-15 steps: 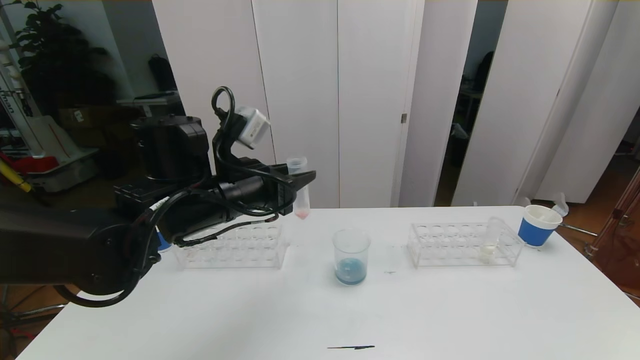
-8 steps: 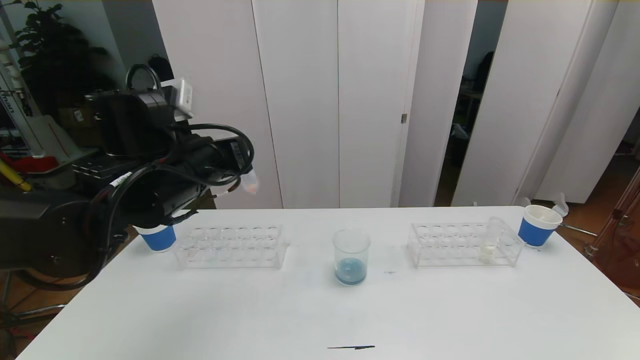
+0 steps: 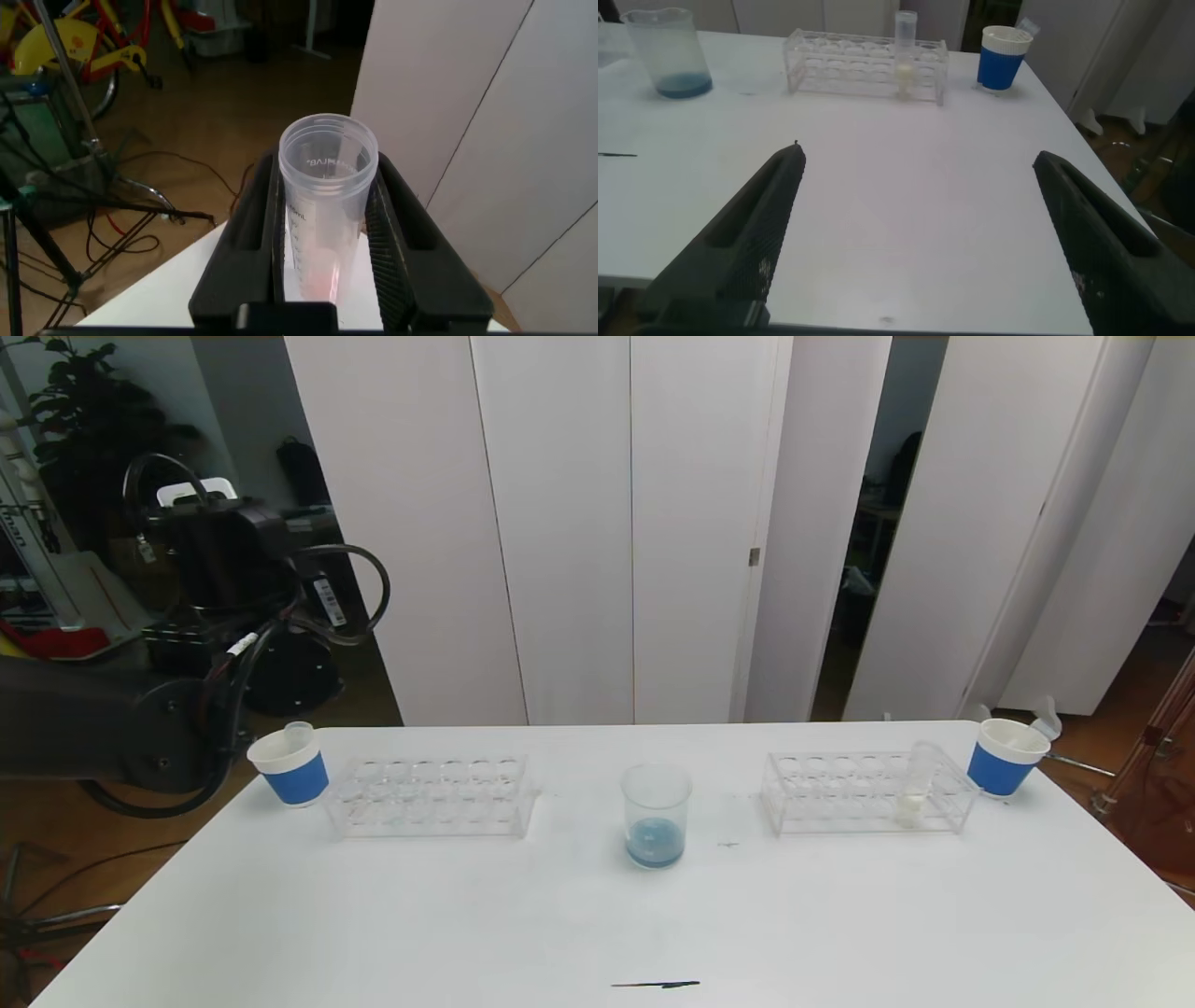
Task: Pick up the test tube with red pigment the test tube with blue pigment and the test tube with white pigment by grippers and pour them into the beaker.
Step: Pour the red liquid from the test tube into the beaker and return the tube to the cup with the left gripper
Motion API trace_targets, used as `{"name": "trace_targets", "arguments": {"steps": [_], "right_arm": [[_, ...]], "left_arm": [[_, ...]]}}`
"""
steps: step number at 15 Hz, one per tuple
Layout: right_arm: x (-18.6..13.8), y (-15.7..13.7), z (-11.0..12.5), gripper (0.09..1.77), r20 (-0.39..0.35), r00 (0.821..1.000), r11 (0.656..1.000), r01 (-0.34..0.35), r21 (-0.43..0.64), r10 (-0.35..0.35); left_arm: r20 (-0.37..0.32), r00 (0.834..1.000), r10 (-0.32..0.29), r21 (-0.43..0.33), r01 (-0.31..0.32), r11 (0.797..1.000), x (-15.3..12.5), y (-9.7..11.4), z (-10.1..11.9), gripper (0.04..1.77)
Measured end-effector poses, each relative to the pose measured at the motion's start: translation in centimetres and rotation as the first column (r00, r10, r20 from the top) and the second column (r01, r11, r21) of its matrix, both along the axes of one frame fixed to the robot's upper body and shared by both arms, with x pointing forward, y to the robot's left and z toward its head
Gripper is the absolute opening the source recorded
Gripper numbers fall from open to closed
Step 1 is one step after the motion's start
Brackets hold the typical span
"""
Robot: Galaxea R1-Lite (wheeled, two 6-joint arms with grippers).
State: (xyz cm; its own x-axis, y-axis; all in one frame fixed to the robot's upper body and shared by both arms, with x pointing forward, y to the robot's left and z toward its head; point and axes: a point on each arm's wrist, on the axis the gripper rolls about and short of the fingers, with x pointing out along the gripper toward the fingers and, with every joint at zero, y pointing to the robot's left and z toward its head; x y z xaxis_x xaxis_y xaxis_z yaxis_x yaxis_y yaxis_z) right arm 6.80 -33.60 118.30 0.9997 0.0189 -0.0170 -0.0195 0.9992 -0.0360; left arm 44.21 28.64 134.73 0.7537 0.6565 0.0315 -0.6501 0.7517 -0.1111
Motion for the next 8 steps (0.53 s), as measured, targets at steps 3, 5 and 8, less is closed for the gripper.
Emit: {"name": "trace_targets", "arguments": {"steps": [3, 5, 8], "right_arm": [[0.0, 0.0, 0.0, 1.75, 0.000, 1.000, 1.000, 0.000, 0.000, 0.000], [0.0, 0.0, 0.0, 1.75, 0.000, 1.000, 1.000, 0.000, 0.000, 0.000], [0.0, 0.0, 0.0, 1.75, 0.000, 1.000, 1.000, 0.000, 0.000, 0.000]], "left_arm": [[0.061, 0.994, 0.088, 0.009, -0.089, 0.996, 1.4, 2.8, -0.6, 0.60], [0.087, 0.987, 0.133, 0.046, -0.138, 0.989, 2.2, 4.4, -1.2, 0.60], [0.083, 0.980, 0.179, 0.082, -0.185, 0.979, 3.2, 6.1, -2.9, 0.60]]}}
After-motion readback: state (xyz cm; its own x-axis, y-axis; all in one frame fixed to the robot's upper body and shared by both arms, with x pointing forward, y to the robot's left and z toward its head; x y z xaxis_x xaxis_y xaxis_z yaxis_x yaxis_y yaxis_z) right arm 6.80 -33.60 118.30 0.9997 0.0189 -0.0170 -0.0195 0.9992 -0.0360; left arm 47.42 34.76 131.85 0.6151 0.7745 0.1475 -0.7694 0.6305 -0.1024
